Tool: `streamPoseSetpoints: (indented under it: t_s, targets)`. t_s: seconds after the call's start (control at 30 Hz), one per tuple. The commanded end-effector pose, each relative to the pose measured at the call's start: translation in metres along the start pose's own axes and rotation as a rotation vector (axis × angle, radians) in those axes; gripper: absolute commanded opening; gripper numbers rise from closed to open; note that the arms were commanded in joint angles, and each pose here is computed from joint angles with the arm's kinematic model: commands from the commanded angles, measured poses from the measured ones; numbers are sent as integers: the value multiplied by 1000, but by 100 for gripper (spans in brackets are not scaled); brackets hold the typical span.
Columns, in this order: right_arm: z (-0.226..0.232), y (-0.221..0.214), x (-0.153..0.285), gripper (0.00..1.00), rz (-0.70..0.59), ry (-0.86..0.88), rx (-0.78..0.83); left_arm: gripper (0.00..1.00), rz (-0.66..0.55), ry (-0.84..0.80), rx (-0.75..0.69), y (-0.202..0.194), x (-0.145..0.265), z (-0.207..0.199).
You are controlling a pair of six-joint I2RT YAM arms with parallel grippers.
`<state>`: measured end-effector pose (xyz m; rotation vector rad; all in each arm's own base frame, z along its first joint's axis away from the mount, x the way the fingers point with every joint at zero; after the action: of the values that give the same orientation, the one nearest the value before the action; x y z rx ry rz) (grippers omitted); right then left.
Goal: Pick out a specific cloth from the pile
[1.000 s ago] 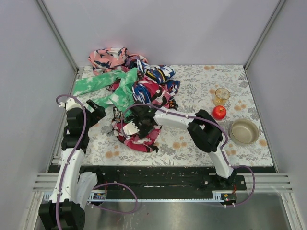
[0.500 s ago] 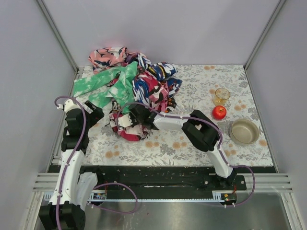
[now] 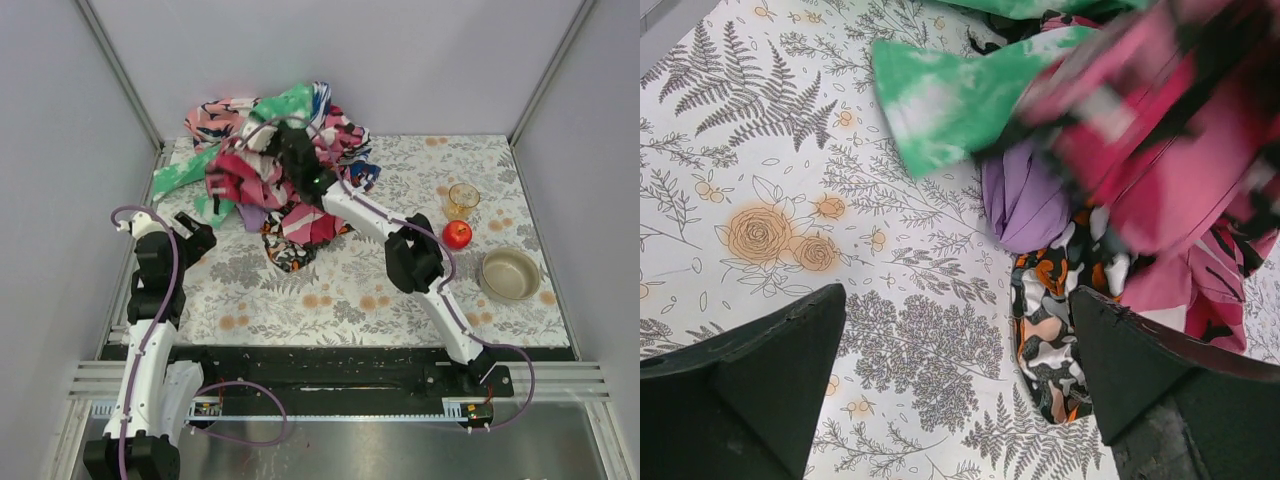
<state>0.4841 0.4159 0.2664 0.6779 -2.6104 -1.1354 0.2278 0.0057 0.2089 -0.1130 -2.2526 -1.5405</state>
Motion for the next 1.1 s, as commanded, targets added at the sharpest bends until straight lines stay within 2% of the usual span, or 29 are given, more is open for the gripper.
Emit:
streamPoseSetpoints:
  t_s: [0.0,0.1,0.23,0.33,0.37,0.53,0.73,0.93,1.07]
  targets:
    - [-110,-48,-33,0,43,-296,-272,99,-64,-39,2,11,-1,-5]
    - [-101,-108,-50,0,140,-272,-360,99,-60,-50,-4,11,-2,-6]
    - [-106,-205,-54,0,310,-295,-566,99,-53,-96,-15,11,-4,-12]
    - [-105,-255,-46,0,416,-284,-732,99,-28,-159,-16,6,-9,-19]
    - [-103,-267,-42,0,446,-277,-736,99,-14,-185,-14,5,-12,-22]
    - [-94,-303,-26,0,591,-286,-677,99,112,-315,30,-6,-38,-41]
    - [-116,-354,-1,0,714,-352,-798,99,260,-318,126,-20,-85,-50]
    - [-131,-366,11,0,730,-314,-896,99,398,-402,159,-48,-134,-67]
    - [-132,-366,12,0,728,-320,-905,99,464,-363,120,-64,-165,-80]
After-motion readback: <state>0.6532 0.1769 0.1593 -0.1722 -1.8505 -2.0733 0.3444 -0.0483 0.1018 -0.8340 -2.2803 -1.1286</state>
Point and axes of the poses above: each gripper's point midway between its finger pads, its own x axis back along the fingers, its own z axis along the line the jaws close on, y = z × x, the point moved 6 cm from there along x, back along the fingers, and after that the axes turned 12 degrees about -x, right-handed, at the moved point
